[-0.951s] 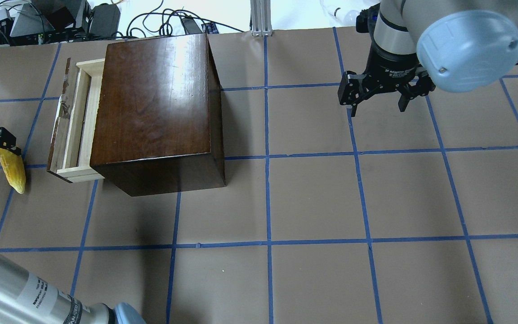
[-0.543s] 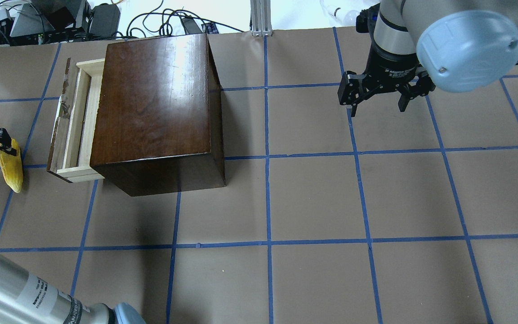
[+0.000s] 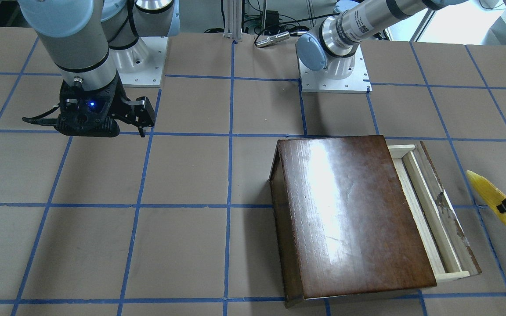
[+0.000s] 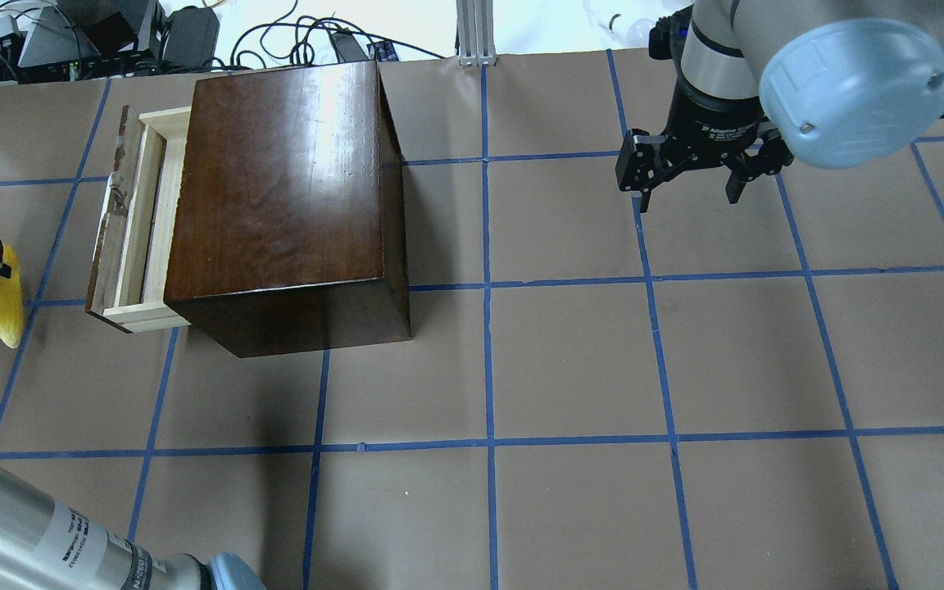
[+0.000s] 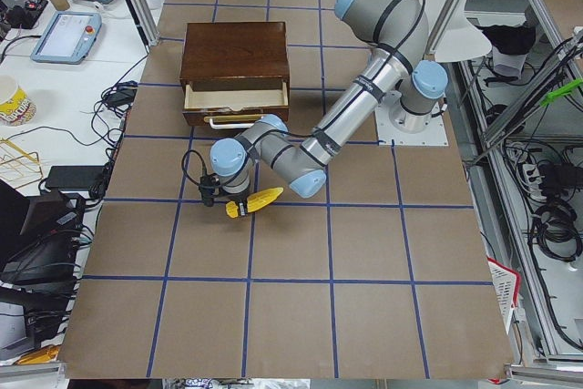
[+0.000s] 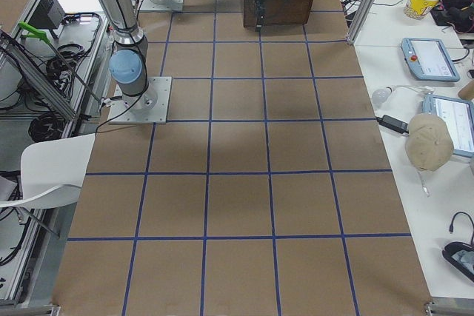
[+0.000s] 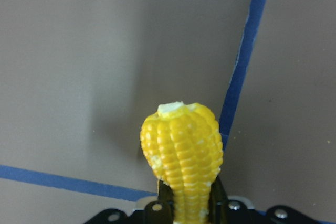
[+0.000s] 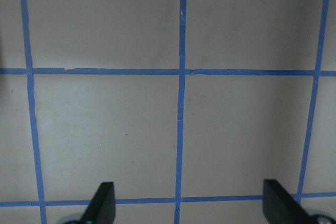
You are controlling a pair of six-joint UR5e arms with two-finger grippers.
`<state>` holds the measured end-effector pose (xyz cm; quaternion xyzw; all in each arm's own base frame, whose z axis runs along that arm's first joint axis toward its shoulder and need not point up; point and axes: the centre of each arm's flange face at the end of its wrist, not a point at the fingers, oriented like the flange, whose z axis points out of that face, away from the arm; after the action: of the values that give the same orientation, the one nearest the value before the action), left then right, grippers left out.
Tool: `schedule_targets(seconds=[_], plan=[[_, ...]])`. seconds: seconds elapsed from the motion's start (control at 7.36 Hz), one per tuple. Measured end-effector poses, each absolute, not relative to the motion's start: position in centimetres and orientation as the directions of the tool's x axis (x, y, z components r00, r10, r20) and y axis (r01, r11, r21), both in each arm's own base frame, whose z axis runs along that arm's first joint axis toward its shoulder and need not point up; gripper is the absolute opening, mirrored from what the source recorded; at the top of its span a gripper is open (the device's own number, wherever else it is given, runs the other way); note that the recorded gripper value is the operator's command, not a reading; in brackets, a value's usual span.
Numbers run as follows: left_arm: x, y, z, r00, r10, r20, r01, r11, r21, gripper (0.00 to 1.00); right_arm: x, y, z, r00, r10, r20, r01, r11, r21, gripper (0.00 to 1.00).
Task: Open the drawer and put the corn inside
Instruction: 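Lift the corn and carry it over the open drawer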
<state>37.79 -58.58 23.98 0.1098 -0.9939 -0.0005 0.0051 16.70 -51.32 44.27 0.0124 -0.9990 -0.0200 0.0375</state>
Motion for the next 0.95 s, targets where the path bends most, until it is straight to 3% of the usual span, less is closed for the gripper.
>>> schedule_targets(seconds=[0.41,0.95], plan=[[33.3,-60.5,33.5,-0.992,-0.130,0.001,-0.130,0.992,0.003,0.00,16.7,-51.3,44.3,-0.997,-0.026,0.074,-0.023,0.999,0.041,1.00],[19.2,-62.9,42.9,-0.996,0.078,-0.052,0.078,0.997,-0.005,0.00,16.7,-51.3,44.2,-0.997,-0.026,0.072,-0.023,0.999,0.042,1.00]])
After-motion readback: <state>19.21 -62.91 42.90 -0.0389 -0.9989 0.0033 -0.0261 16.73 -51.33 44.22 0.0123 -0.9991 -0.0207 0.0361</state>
